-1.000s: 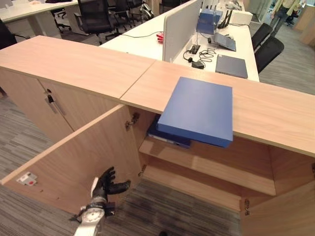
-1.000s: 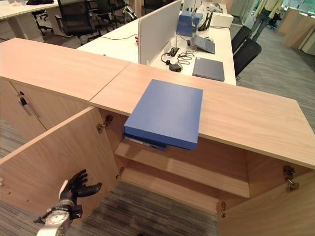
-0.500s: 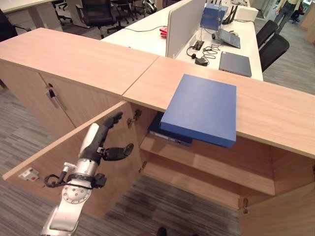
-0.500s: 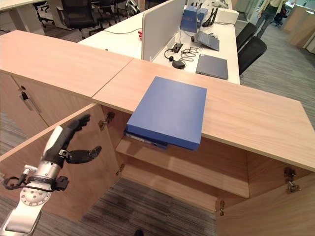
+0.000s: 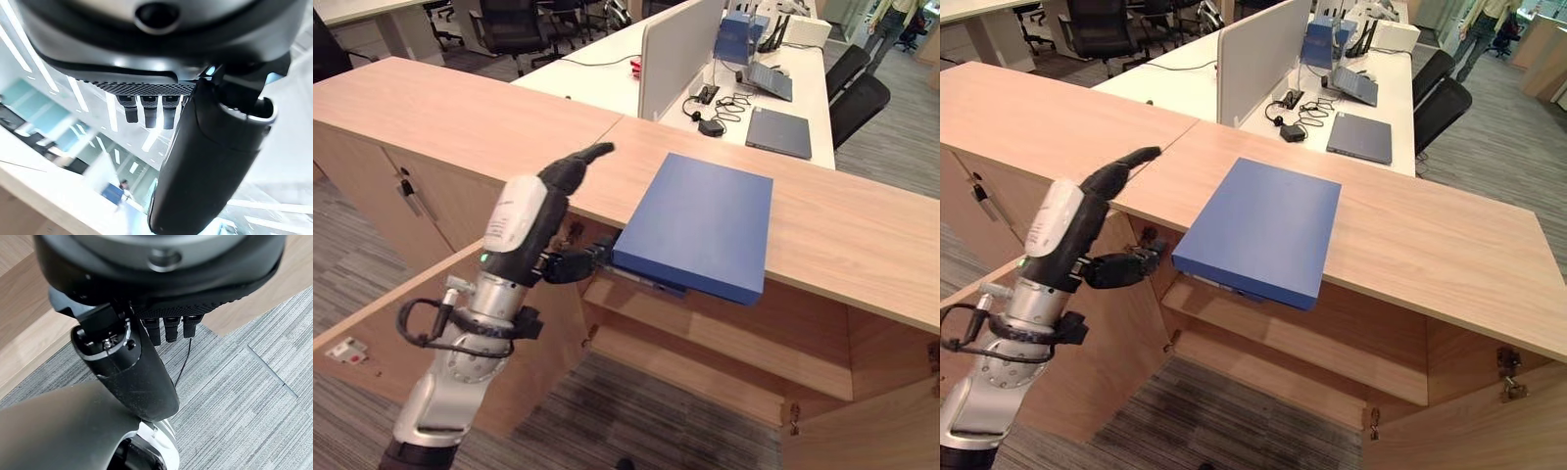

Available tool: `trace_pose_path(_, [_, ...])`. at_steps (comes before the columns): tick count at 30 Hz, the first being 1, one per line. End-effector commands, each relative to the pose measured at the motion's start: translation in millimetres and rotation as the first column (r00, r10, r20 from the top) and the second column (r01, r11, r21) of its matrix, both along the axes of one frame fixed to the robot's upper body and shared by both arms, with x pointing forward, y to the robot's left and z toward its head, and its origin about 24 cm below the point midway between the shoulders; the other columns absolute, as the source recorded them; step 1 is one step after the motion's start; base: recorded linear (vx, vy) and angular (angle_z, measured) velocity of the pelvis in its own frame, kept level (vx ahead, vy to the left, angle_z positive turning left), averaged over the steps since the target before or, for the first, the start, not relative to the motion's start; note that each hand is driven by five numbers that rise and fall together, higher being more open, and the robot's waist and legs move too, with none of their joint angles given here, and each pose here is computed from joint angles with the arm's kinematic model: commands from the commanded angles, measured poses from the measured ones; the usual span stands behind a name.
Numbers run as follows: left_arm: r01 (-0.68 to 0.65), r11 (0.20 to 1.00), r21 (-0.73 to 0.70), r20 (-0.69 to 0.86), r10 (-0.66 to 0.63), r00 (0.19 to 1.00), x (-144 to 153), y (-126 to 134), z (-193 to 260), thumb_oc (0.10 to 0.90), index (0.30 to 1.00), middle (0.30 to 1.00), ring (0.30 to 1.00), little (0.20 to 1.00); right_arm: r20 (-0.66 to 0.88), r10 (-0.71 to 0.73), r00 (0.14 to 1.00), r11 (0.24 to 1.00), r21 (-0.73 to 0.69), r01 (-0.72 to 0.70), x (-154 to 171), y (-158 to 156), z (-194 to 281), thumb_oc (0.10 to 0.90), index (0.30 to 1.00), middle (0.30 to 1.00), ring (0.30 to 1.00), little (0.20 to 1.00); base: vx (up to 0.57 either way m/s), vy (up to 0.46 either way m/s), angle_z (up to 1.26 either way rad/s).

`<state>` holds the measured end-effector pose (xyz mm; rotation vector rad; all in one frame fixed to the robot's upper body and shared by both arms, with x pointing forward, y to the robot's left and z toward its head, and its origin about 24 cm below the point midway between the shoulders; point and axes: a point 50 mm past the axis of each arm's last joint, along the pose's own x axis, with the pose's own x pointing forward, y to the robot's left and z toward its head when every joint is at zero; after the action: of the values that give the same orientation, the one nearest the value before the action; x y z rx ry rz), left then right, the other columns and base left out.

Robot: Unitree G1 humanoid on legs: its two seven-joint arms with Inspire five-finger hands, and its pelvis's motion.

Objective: Put the empty folder in the office cabinet

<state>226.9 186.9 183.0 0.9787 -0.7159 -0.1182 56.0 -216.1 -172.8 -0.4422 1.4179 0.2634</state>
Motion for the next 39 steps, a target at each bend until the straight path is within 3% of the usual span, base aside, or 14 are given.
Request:
trace_pose_path(1, [0.167,0.985,0.034,0.265,-0.17,0.949,-17,-25,46,0.8,0.9,0.9,0.9,0.9,0.11,0.046,0.993,0.986,0.157,-0.063,37,51,1,0.8,0.9,0.9,0.9,0.9,0.0,0.0,0.0])
trace_pose_path(6, [0.452,0.887,-0.09,0.218,-0.425,0.878,-31,-51,55,0.8,0.9,0.9,0.9,0.9,0.116,0.031,0.993,0.987,0.156,-0.049,38,48,1,0.8,0.9,0.9,0.9,0.9,0.0,0.0,0.0])
trace_pose_path(11, [0.545,0.832,-0.105,0.153,-0.528,0.835,-27,-65,56,0.8,0.9,0.9,0.9,0.9,0.113,0.032,0.993,0.987,0.153,-0.049,33,44,1,0.8,0.9,0.9,0.9,0.9,-0.01,-0.002,0.0])
trace_pose_path(16, [0.527,0.847,-0.074,0.079,-0.522,0.849,-17,-67,49,0.8,0.9,0.9,0.9,0.9,0.111,0.032,0.993,0.988,0.144,-0.048,33,38,1,0.8,0.9,0.9,0.9,0.9,-0.01,-0.001,0.01])
trace_pose_path(21, [0.408,0.904,0.131,0.035,-0.415,0.909,0,-67,35,0.8,0.9,0.9,0.9,0.9,0.108,0.056,0.993,0.988,0.14,-0.071,36,38,2,0.8,0.9,0.9,0.9,0.9,0.0,0.0,0.0])
trace_pose_path(28, [0.336,0.876,0.347,-0.008,-0.355,0.935,15,-73,19,0.8,0.9,0.9,0.9,0.9,0.107,0.08,0.991,0.988,0.125,-0.093,37,37,2,0.8,0.9,0.9,0.9,0.9,0.0,0.0,0.0])
trace_pose_path(39, [0.251,0.854,0.455,0.021,-0.292,0.956,27,-74,8,0.8,0.9,0.9,0.9,0.9,0.121,0.119,0.985,0.986,0.103,-0.132,42,35,3,0.8,0.9,0.9,0.9,0.9,0.0,0.0,0.0])
